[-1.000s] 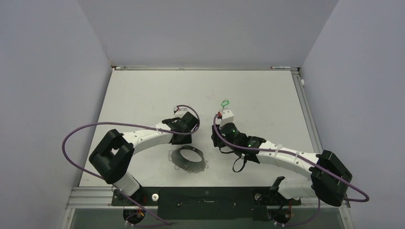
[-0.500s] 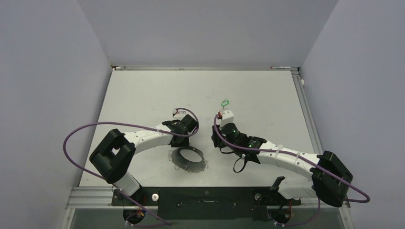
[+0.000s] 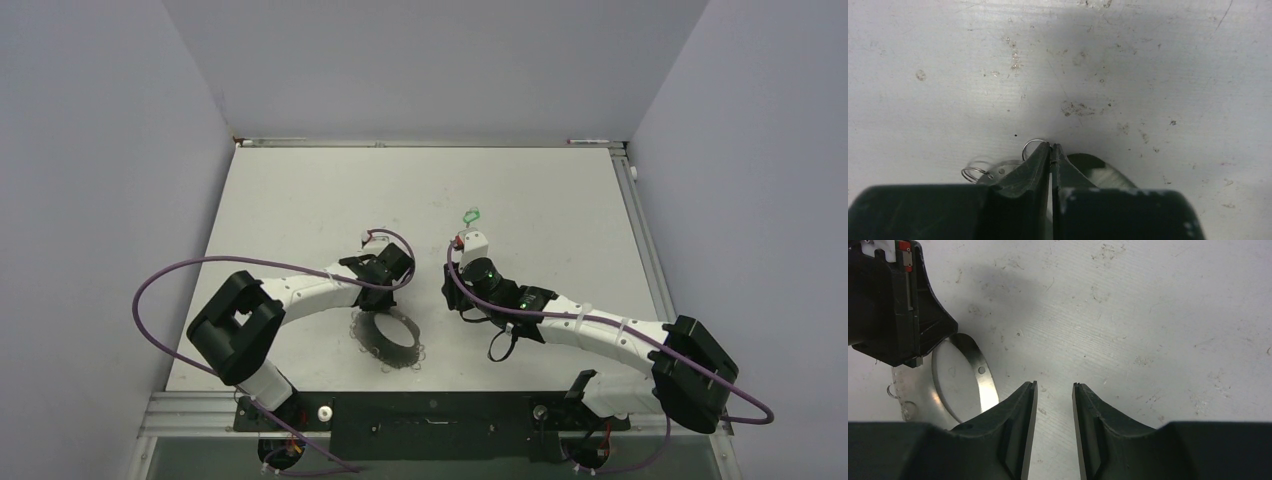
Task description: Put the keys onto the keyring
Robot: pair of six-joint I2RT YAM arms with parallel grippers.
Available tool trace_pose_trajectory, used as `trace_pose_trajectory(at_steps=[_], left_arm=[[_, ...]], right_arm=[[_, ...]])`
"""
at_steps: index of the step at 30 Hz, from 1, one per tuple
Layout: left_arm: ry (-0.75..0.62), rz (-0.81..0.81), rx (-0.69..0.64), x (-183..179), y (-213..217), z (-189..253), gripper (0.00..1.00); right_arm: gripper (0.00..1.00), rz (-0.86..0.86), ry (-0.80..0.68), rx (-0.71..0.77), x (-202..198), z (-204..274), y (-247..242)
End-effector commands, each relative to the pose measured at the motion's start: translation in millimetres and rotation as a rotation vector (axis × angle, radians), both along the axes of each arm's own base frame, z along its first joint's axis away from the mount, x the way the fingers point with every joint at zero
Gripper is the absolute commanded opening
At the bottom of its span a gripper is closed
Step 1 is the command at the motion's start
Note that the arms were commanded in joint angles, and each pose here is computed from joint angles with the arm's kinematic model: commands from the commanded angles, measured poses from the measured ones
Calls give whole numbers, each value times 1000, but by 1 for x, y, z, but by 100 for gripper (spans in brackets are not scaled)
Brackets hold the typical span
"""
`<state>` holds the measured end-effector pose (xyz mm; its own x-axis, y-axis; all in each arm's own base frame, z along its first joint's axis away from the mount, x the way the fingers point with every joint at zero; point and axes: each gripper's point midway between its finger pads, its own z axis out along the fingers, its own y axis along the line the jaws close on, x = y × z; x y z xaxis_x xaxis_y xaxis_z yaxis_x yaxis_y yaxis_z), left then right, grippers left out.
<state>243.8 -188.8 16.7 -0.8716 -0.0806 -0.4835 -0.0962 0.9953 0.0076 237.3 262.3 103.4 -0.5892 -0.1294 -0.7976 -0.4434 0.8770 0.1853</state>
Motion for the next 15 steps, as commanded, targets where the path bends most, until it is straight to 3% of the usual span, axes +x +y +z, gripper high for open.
trace_pose_trajectory(at_steps=[1,8,15], left_arm=[[7,9,-28,-2,-4,-5,0],[-18,-17,-67,-3,-7,9,0],[-33,-118,-209,-8,-26,44,0]], right_arm=[[33,-1,-27,42,8,13,9],[33,5,-37,41,9,18,9],[31,55,-105,44,10,35,10]])
